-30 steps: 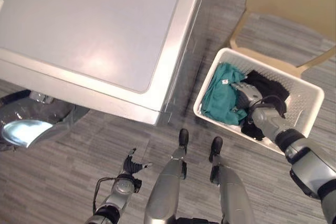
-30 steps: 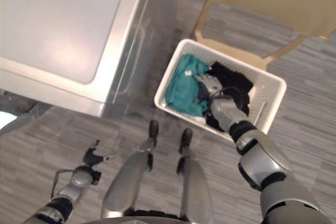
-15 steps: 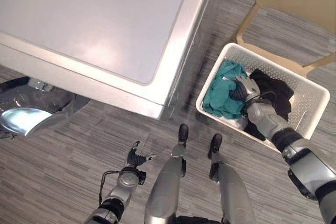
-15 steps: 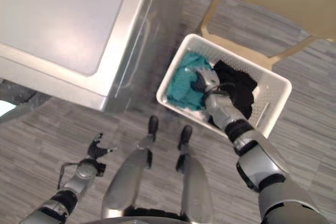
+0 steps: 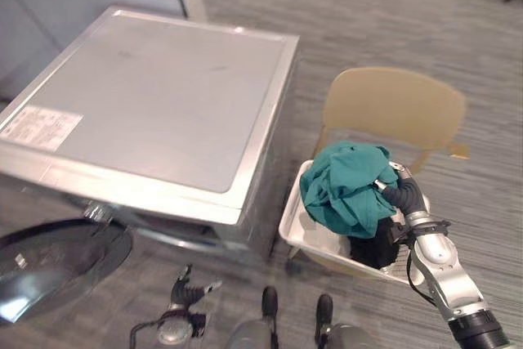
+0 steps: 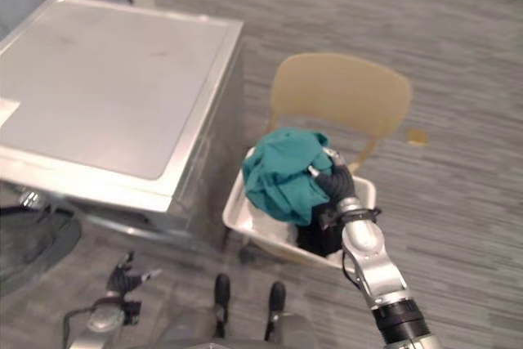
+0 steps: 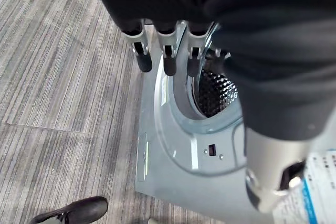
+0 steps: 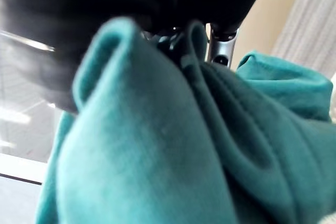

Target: Grab the laundry basket,head to the washer,open it,put in the laundry and shut it.

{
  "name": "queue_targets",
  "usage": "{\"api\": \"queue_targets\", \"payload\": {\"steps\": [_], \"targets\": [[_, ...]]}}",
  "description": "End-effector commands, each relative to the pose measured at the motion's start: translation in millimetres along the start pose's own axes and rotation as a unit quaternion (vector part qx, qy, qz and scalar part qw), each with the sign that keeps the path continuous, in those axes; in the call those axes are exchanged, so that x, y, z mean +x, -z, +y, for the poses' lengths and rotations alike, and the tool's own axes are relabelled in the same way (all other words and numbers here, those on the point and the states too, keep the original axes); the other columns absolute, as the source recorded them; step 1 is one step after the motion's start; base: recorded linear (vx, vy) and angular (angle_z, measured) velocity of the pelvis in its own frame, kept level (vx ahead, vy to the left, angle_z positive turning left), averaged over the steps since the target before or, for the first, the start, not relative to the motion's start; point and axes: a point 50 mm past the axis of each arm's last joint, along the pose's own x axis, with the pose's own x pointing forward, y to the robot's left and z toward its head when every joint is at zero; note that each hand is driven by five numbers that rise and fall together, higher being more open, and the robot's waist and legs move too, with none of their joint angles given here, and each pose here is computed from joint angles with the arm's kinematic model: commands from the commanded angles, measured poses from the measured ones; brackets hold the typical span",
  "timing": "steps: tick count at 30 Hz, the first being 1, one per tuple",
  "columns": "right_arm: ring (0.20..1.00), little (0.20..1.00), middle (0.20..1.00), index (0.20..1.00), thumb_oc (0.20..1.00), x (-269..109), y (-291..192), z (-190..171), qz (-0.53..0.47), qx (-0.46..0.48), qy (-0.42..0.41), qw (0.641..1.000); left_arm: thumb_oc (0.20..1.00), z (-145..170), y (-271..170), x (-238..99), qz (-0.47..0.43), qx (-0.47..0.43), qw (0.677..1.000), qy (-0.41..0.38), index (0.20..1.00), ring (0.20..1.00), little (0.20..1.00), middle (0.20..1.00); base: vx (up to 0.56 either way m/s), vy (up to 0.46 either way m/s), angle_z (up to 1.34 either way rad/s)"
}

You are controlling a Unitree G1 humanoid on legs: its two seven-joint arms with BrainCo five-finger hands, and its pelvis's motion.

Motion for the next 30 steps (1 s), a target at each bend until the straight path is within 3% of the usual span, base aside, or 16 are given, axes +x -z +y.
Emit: {"api": "queue_targets", "payload": {"steps": [1, 5, 11, 14, 16, 21, 30], "targets": [[0.200, 0.200, 0.200, 0.200, 0.200, 20.1, -41.0, 11.4, -0.113, 0.049, -0.037, 0.992, 1.000, 10.5, -41.5, 15.4, -0.069, 0.013, 0.997, -0.015, 1.000, 1.000, 1.000, 1.000, -0.40, -0.068, 0.03], [0.200, 0.200, 0.200, 0.200, 0.200, 5.0, -34.0, 5.2, -0.102, 0.037, -0.027, 0.994, 1.000, 12.3, -44.7, 11.4, -0.087, 0.023, 0.996, -0.014, 1.000, 1.000, 1.000, 1.000, -0.22, -0.141, 0.50], [0.200, 0.200, 0.200, 0.200, 0.200, 12.5, -43.8, 7.1, -0.122, 0.044, -0.036, 0.991, 1.000, -2.8, -74.6, 6.2, -0.158, 0.012, 0.987, 0.016, 1.000, 1.000, 1.000, 1.000, -0.27, -0.229, 0.49], [0.200, 0.200, 0.200, 0.200, 0.200, 15.6, -51.5, 5.2, -0.137, 0.023, -0.053, 0.989, 1.000, -13.1, -116.6, -4.0, -0.255, 0.027, 0.965, 0.046, 1.000, 1.000, 1.000, 1.000, -0.39, -0.104, 1.26], [0.200, 0.200, 0.200, 0.200, 0.200, 16.5, -62.0, 15.6, -0.158, 0.014, -0.102, 0.982, 1.000, -22.6, -166.3, -25.6, -0.379, 0.058, 0.920, 0.086, 1.000, 1.000, 1.000, 1.000, -0.29, -0.059, 1.20], [0.200, 0.200, 0.200, 0.200, 0.200, 17.8, -67.0, 29.6, -0.166, 0.030, -0.136, 0.976, 1.000, -43.0, -191.1, -36.7, -0.429, 0.069, 0.891, 0.129, 1.000, 1.000, 1.000, 1.000, 0.00, 0.052, 0.74], [0.200, 0.200, 0.200, 0.200, 0.200, 27.6, -82.6, 86.8, -0.176, 0.116, -0.230, 0.950, 1.000, -77.5, -238.8, -55.9, -0.516, 0.131, 0.830, 0.168, 1.000, 1.000, 1.000, 1.000, 0.04, 0.093, 0.19]]}}
